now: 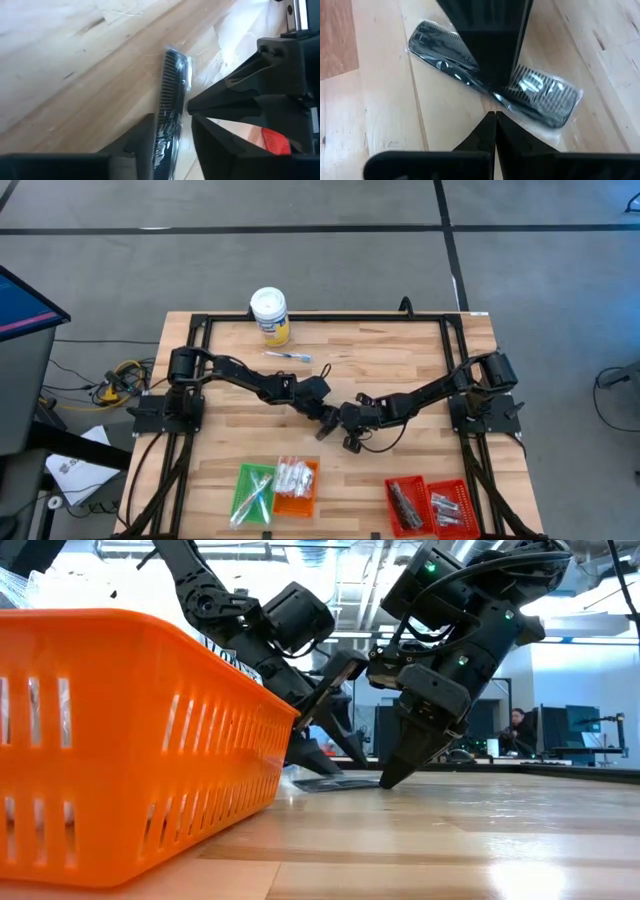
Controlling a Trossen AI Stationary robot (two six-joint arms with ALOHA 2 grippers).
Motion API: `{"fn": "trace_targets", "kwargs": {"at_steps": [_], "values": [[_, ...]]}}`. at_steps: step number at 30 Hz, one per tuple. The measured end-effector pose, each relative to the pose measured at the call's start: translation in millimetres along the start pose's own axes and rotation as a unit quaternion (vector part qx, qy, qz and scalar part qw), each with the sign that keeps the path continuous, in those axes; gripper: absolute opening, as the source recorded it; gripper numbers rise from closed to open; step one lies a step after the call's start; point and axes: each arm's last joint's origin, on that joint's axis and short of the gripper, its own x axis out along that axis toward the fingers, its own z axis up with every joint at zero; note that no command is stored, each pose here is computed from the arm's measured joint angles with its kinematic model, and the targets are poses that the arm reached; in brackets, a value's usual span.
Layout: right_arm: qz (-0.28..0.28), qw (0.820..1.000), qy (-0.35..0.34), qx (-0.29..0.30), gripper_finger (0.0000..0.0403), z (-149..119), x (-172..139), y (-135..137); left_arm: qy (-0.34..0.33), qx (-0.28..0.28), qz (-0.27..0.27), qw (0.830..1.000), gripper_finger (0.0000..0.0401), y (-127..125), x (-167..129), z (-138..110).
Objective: Pick & Place Travel size toiletries
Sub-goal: Put the black comb into the left red basket
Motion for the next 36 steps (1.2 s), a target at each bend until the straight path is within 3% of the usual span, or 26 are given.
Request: {"fn": "trace_targets", "kwargs": {"at_steps": [11, 25, 36], "values": [[-0.001, 1.000, 0.001, -0.004, 0.0000, -0.2, 0.0, -0.1, 0.008, 0.002, -0.013, 1.000, 0.0006, -1.9, -0.5, 0.1], [-0.002, 1.000, 0.004, -0.006, 0.0000, -0.6, 0.1, -0.3, 0.009, -0.002, -0.015, 1.000, 0.0001, -7.4, -8.6, 1.1], [-0.001, 1.000, 0.003, -0.003, 0.0000, 0.1, -0.8, -1.0, -0.053, 0.012, 0.024, 0.998, 0.0001, -39.8, -86.9, 6.0]]}}
